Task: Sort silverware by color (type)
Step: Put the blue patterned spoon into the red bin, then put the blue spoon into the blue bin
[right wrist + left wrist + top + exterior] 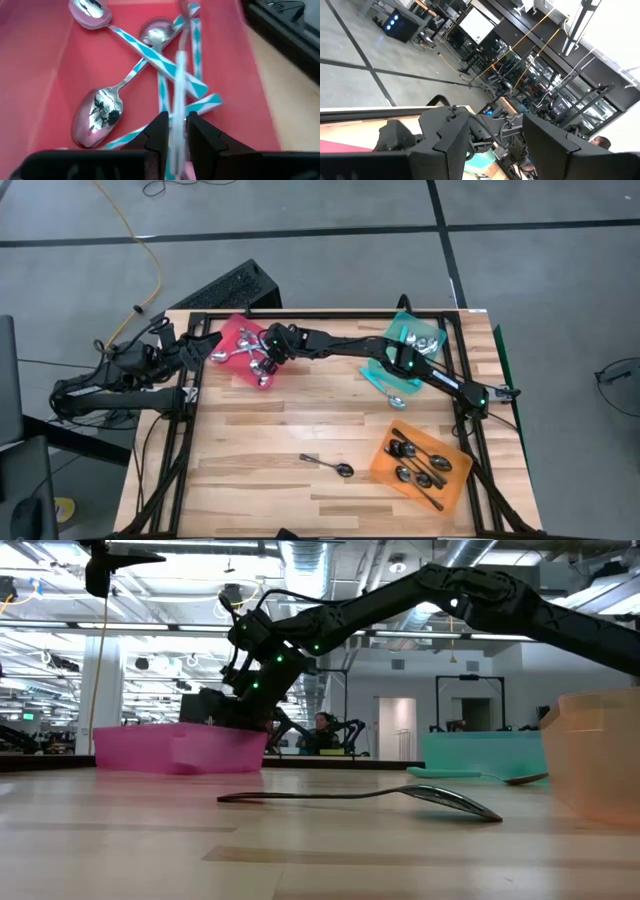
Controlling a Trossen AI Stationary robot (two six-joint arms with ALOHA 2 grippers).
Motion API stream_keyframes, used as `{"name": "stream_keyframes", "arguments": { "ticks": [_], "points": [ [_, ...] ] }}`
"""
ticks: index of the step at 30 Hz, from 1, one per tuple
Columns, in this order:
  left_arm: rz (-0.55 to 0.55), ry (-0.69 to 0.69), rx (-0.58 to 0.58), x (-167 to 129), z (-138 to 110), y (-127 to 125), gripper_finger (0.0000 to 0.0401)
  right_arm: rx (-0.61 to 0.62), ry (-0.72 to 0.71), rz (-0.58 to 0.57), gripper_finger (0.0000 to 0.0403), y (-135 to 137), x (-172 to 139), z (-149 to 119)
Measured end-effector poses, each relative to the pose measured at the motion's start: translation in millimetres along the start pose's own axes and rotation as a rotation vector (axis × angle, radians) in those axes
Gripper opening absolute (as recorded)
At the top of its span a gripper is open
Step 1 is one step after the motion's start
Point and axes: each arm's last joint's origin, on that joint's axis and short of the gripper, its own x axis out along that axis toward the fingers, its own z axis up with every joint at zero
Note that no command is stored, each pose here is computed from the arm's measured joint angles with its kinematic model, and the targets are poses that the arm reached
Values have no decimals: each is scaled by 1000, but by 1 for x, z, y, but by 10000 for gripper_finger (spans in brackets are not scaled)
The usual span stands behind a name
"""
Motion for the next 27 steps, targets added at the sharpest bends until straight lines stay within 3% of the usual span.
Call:
{"name": "stream_keyframes", "arguments": {
  "ticks": [15, 21, 27],
  "points": [
    [1, 1, 0, 0, 0, 0, 169, 7, 6, 24, 117, -4, 4, -2],
    [3, 4, 3, 0, 0, 0, 169, -23, -36, 47, 125, -9, -5, 13],
    [3, 4, 3, 0, 0, 0, 169, -16, -50, 53, 162, -14, -17, 24]
  ]
}}
